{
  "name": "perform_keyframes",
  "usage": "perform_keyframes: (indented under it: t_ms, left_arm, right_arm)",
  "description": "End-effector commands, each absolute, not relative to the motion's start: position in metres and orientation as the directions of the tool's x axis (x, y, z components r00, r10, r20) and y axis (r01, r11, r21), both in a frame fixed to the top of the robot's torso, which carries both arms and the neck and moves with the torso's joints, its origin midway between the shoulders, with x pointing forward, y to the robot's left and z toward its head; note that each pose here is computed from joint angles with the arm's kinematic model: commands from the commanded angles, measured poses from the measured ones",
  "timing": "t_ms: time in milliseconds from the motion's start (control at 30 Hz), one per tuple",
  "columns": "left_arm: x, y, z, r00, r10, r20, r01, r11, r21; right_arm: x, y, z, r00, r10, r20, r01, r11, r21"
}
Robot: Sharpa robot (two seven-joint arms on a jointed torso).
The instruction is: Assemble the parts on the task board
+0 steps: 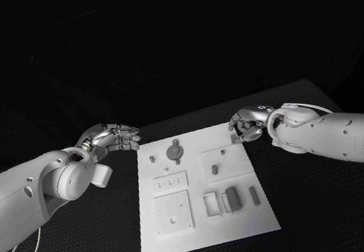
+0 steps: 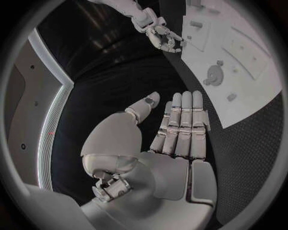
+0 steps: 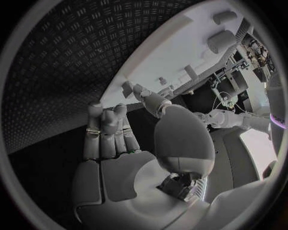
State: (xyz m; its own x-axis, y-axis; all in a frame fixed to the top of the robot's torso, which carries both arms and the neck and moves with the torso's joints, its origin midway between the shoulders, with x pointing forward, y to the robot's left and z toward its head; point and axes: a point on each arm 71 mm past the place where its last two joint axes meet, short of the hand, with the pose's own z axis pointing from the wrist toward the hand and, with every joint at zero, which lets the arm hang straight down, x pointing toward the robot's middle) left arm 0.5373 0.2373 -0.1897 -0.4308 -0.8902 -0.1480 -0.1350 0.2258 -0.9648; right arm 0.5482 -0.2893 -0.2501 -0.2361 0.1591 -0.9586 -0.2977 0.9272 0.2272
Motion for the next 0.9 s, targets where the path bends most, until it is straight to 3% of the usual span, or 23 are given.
perform_keyframes:
  t_ms: [33,900]
  left_arm:
    - [0.5369,0.235,-0.1886,-0.446,-0.883,-0.144,-0.121,0.219,-0.968]
    - [0.5368,0.2357,-0.1889,-0.448,-0.883,-0.143,-0.123,0.219,-0.968]
  right_arm:
    - [0.5473,-0.2871,-0.2532,-0.25,0.145,-0.957,-0.307,0.926,0.22]
    - [0.5499,-0.2844,-0.2615,-0.261,0.122,-0.957,-0.296,0.934,0.2]
